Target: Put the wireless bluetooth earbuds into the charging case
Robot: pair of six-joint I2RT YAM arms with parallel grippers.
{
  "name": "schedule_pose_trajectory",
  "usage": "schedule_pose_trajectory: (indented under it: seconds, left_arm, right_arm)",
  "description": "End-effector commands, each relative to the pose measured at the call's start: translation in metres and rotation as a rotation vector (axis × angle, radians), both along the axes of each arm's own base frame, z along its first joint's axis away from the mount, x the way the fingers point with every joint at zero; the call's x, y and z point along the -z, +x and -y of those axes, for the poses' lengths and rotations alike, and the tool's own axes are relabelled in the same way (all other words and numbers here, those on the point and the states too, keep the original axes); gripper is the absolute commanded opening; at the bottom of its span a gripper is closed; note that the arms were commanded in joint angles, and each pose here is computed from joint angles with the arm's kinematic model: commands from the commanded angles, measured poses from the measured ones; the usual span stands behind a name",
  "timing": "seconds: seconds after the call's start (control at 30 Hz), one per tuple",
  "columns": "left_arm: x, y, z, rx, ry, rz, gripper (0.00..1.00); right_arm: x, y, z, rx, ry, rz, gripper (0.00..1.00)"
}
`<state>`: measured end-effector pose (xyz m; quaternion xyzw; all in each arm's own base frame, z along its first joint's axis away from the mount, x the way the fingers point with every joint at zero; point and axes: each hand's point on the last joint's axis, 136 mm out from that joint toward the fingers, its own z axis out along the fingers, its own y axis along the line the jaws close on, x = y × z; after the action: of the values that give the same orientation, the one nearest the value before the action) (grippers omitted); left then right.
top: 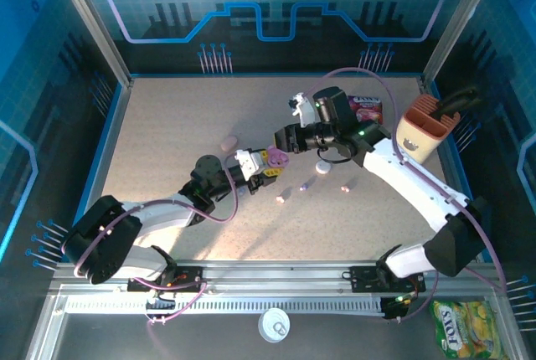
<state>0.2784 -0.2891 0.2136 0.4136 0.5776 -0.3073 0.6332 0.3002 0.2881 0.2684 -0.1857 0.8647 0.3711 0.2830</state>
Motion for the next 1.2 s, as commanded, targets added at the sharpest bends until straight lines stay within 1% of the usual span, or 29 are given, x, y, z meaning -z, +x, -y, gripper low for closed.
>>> schedule_pose_trajectory:
  seconds: [0.0,0.13,0.2,0.3,0.37,0.43,0.5,0.63,0.8,0.83,1.0,1.03,1.13,1.17]
  left_arm:
    - [-0.017,0.000,-0.004,-0.035,-0.042,0.027,0.29]
    - [-0.020,0.007,-0.006,-0.069,-0.079,-0.013,0.29]
    - [-0.023,0.007,-0.004,-0.060,-0.100,-0.025,0.29]
    - [-0.029,0.006,-0.002,-0.041,-0.136,-0.023,0.29]
    - [-0.035,0.004,-0.001,-0.023,-0.163,-0.014,0.29]
    - [-0.040,0.001,0.001,-0.003,-0.182,-0.004,0.29]
    - [-0.043,0.000,0.003,0.015,-0.197,-0.002,0.29]
    - [-0.047,-0.004,0.008,0.060,-0.217,0.001,0.29]
    - [-0.049,-0.007,0.013,0.103,-0.231,0.000,0.29]
    - [-0.049,-0.008,0.014,0.109,-0.233,0.002,0.29]
    - [-0.051,-0.008,0.015,0.117,-0.241,0.005,0.32]
    - [-0.051,-0.009,0.015,0.120,-0.242,0.004,0.32]
    - [-0.053,-0.009,0.015,0.120,-0.248,0.006,0.32]
    - [-0.052,-0.008,0.015,0.119,-0.246,0.003,0.32]
  right_arm:
    - [0.004,-0.008,0.002,-0.022,-0.008,-0.027,0.31]
    - [0.003,-0.018,0.009,-0.016,0.008,-0.022,0.31]
    - [0.000,-0.021,0.013,-0.001,0.024,-0.018,0.34]
    - [-0.005,-0.020,0.025,0.071,0.073,-0.043,0.48]
    - [-0.005,-0.022,0.031,0.107,0.139,-0.093,0.59]
    - [-0.005,-0.027,0.033,0.105,0.221,-0.142,0.64]
    - [-0.009,-0.032,0.031,0.082,0.300,-0.167,0.65]
    - [-0.013,-0.040,0.024,0.039,0.407,-0.215,0.65]
    - [-0.018,-0.040,0.015,0.005,0.506,-0.254,0.61]
    - [-0.008,-0.042,0.015,0.008,0.506,-0.280,0.60]
    - [-0.010,-0.040,0.014,0.005,0.525,-0.287,0.52]
    - [-0.010,-0.040,0.013,0.003,0.527,-0.290,0.48]
    - [-0.008,-0.040,0.012,-0.001,0.532,-0.302,0.46]
    - [-0.008,-0.039,0.012,0.001,0.534,-0.302,0.43]
